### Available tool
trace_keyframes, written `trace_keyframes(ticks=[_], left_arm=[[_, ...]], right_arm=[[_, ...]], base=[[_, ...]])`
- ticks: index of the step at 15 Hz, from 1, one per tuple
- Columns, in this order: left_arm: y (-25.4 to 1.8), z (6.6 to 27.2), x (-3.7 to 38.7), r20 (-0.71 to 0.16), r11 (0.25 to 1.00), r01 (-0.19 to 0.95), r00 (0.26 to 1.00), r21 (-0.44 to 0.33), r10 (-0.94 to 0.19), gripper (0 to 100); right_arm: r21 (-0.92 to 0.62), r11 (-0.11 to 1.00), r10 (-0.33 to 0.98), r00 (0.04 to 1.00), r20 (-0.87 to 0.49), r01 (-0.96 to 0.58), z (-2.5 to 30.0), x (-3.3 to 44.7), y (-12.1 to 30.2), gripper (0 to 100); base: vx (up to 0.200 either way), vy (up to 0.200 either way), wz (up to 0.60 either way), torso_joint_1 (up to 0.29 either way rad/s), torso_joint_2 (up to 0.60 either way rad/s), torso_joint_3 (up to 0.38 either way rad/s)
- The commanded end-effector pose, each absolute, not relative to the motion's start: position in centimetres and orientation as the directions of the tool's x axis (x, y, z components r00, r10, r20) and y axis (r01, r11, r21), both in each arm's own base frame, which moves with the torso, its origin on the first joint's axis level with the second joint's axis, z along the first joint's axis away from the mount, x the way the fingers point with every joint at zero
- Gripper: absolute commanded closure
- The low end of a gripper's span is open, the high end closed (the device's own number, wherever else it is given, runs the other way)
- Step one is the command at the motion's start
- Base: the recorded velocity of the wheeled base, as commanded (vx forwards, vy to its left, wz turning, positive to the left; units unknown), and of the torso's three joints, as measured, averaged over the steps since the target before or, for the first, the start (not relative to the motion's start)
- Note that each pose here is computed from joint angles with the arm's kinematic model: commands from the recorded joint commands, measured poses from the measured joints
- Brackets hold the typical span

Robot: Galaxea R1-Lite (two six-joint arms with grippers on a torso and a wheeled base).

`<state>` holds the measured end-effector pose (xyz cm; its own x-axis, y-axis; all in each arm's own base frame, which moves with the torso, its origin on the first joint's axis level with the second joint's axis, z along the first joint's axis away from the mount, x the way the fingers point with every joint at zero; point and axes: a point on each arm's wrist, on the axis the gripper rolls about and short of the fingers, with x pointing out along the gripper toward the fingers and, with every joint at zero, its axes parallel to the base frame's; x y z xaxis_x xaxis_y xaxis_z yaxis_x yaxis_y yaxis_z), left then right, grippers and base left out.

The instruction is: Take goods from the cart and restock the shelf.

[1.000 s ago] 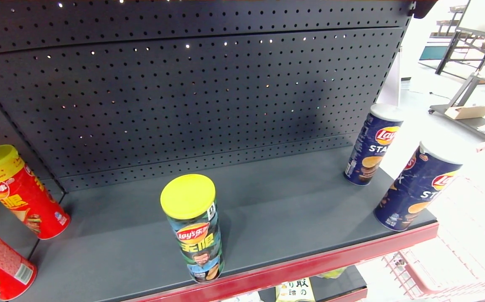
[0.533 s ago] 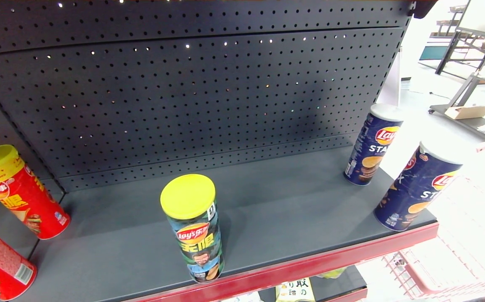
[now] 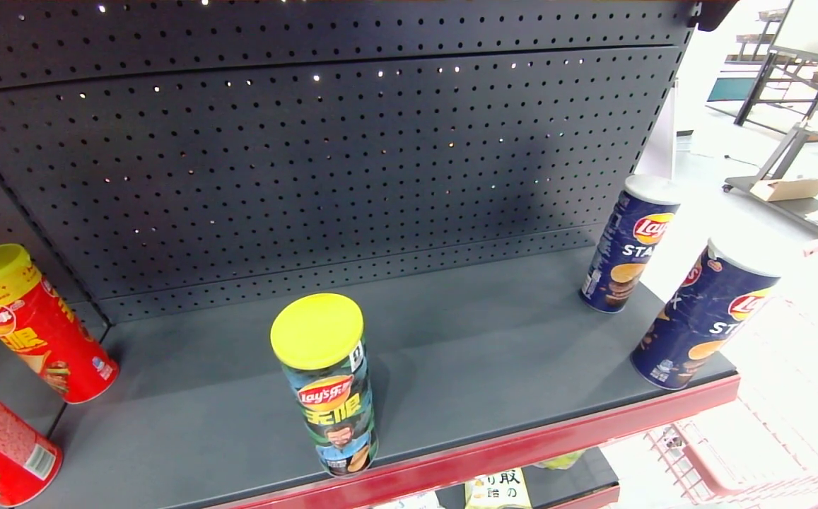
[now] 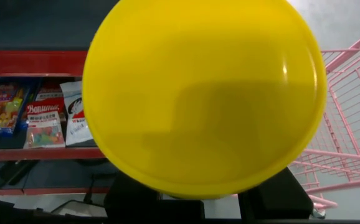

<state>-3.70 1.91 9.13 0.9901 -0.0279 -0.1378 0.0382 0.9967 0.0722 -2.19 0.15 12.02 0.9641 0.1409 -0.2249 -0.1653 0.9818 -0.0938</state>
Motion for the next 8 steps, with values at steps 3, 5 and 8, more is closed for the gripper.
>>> trace_keyframes(ticks=[3,5,8], left_arm=[[1.9,9.14,-3.71,-0.135,0.997,0.039,0.99,0.072,-0.029,0],[1.9,9.18,-3.72,-0.133,0.996,0.04,0.991,0.076,-0.029,0],[1.9,9.14,-3.71,-0.135,0.995,0.041,0.99,0.095,-0.028,0]], right_arm=[[-0.117,0.979,0.137,0.967,-0.214,-0.164,12.5,-2.26,0.12,100],[-0.123,0.979,0.135,0.968,-0.212,-0.164,12.54,-2.27,0.13,100],[-0.131,0.978,0.131,0.969,-0.211,-0.16,12.58,-2.28,0.13,100]], base=[[0.0,0.0,0.0,0.0,0.0,0.0],[0.0,0.0,0.0,0.0,0.0,0.0],[-0.133,0.0,0.0,0.003,0.0,0.002]])
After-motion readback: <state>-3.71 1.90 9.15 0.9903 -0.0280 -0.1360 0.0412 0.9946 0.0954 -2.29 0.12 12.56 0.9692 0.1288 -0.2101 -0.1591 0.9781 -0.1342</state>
